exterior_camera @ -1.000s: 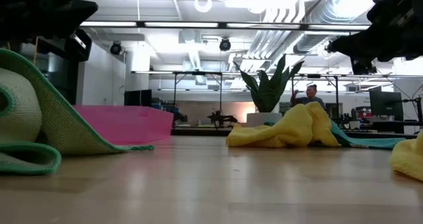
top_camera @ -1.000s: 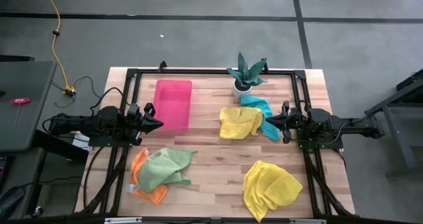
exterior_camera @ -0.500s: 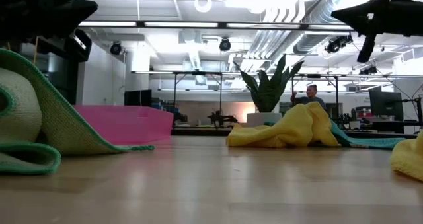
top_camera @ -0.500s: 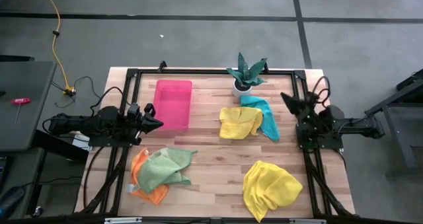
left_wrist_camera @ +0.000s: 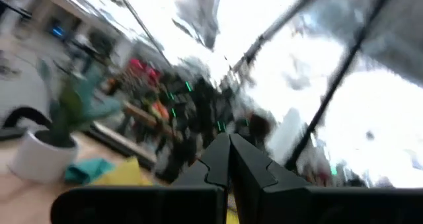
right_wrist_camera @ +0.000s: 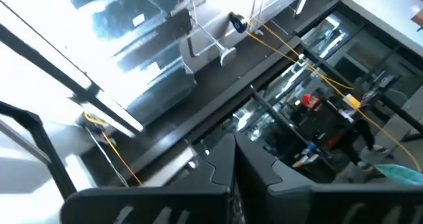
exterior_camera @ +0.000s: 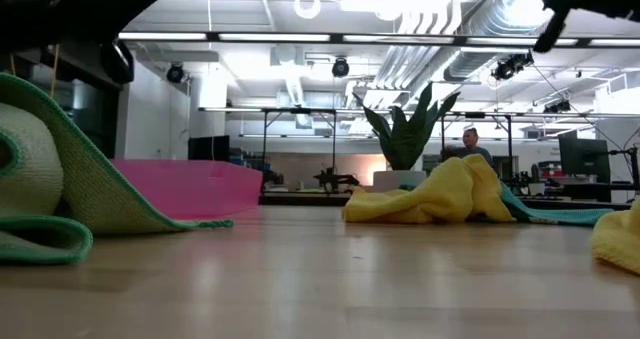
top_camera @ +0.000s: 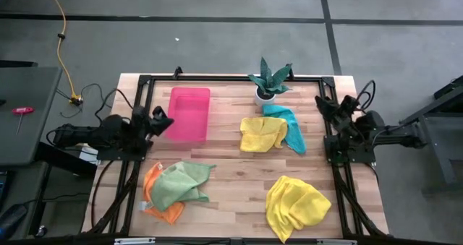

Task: Fold microfiber towels
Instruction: Fold the top yellow microfiber towel

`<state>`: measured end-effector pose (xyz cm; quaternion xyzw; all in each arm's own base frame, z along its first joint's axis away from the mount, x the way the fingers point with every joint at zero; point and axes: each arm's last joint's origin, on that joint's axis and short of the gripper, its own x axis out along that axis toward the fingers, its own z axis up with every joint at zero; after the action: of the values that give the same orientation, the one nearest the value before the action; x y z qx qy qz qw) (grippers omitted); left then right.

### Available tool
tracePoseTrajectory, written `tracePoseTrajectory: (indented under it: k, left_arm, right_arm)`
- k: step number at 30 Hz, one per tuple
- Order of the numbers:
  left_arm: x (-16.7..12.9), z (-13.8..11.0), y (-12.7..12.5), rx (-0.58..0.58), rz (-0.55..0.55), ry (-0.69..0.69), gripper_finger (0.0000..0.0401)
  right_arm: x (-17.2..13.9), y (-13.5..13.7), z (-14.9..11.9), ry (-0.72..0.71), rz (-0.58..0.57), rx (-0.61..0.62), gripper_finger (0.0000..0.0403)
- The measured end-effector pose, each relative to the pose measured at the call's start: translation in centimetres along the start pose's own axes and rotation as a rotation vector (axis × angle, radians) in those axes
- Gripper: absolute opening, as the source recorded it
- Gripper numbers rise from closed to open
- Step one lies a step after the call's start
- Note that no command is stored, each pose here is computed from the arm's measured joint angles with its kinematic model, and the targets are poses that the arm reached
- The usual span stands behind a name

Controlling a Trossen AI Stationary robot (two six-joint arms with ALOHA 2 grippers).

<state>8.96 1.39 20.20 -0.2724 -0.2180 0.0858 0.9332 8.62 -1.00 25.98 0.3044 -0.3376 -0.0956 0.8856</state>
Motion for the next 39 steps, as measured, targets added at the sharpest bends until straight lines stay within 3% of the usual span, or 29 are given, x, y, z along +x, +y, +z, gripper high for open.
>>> tracePoseTrajectory:
  k: [2,7,12,17,23,28,39]
  left_arm:
    - [0.1,0.3,-0.1,-0.040,0.010,-0.031,0.0001]
    - [1.4,0.9,-1.0,-0.051,0.015,0.098,0.0000]
    - [4.7,1.9,-2.6,0.081,0.033,0.256,0.0000]
    - [9.3,1.5,-3.1,0.223,0.125,0.447,0.0001]
    - [15.3,-0.1,-1.3,0.348,0.189,0.660,0.0025]
    - [19.8,-2.4,0.9,0.442,0.231,0.813,0.0070]
    - [26.2,-8.9,5.6,0.405,0.311,0.989,0.0188]
  right_arm:
    - [1.0,0.5,-0.1,0.039,0.000,-0.033,0.0000]
    - [3.5,1.2,-1.1,0.132,-0.040,-0.093,0.0000]
    - [5.6,1.6,-2.0,0.269,-0.118,-0.154,0.0000]
    - [7.0,2.3,-2.1,0.406,-0.196,-0.212,0.0000]
    - [8.2,3.7,-0.7,0.459,-0.217,-0.266,0.0000]
    - [8.5,4.0,-0.2,0.457,-0.219,-0.288,0.0000]
    - [8.5,3.8,-0.7,0.483,-0.234,-0.299,0.0000]
